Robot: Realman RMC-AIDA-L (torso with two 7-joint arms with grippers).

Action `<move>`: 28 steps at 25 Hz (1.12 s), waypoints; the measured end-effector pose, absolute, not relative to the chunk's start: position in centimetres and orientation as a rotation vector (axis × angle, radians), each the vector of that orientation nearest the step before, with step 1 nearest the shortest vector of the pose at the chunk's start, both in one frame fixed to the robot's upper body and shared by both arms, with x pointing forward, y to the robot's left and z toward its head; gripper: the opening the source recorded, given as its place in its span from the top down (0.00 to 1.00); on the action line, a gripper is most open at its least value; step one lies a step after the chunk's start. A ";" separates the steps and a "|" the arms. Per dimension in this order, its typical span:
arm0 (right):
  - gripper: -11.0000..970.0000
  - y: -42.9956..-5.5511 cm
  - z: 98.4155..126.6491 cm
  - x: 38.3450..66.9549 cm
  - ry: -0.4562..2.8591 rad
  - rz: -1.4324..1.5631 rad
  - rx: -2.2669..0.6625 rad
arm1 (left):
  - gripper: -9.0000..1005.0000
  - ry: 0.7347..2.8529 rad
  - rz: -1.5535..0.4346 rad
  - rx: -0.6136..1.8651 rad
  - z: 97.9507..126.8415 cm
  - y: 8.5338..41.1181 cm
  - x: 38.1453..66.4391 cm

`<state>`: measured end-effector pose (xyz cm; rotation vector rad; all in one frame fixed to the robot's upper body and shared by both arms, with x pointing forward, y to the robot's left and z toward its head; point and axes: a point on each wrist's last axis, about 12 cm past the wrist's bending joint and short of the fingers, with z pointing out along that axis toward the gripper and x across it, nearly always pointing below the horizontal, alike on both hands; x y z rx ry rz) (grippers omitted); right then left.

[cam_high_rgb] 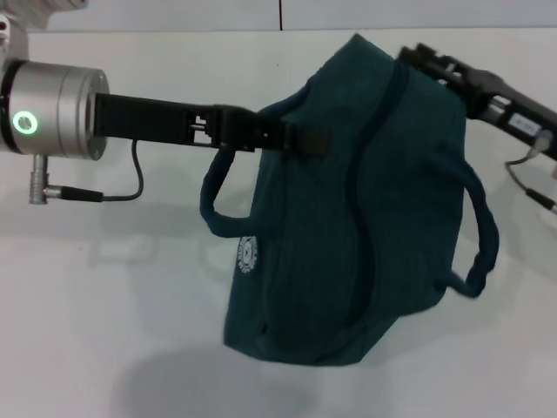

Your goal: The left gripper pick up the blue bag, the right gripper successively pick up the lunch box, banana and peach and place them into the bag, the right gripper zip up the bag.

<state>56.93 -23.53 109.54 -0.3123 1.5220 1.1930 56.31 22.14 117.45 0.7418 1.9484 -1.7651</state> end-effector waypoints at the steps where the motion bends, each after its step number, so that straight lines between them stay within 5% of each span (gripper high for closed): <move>1: 0.51 -24.1 109.5 56.9 1.525 1.182 -0.296 | 0.89 1.953 -1.759 0.721 117.3 22.1 56.4; 8: 0.25 -29.0 109.2 55.7 1.509 1.094 -0.179 | 0.88 1.934 -1.708 0.571 115.8 21.8 57.4; 16: 0.08 -31.2 109.0 54.5 1.490 1.064 -0.127 | 0.88 1.952 -1.534 0.462 113.4 21.2 58.6; 25: 0.08 -30.9 109.1 54.4 1.482 1.080 -0.145 | 0.87 2.005 -1.404 0.434 112.4 21.5 59.4; 28: 0.08 -30.8 109.2 54.4 1.480 1.083 -0.170 | 0.62 1.989 -1.388 0.394 112.3 21.9 59.5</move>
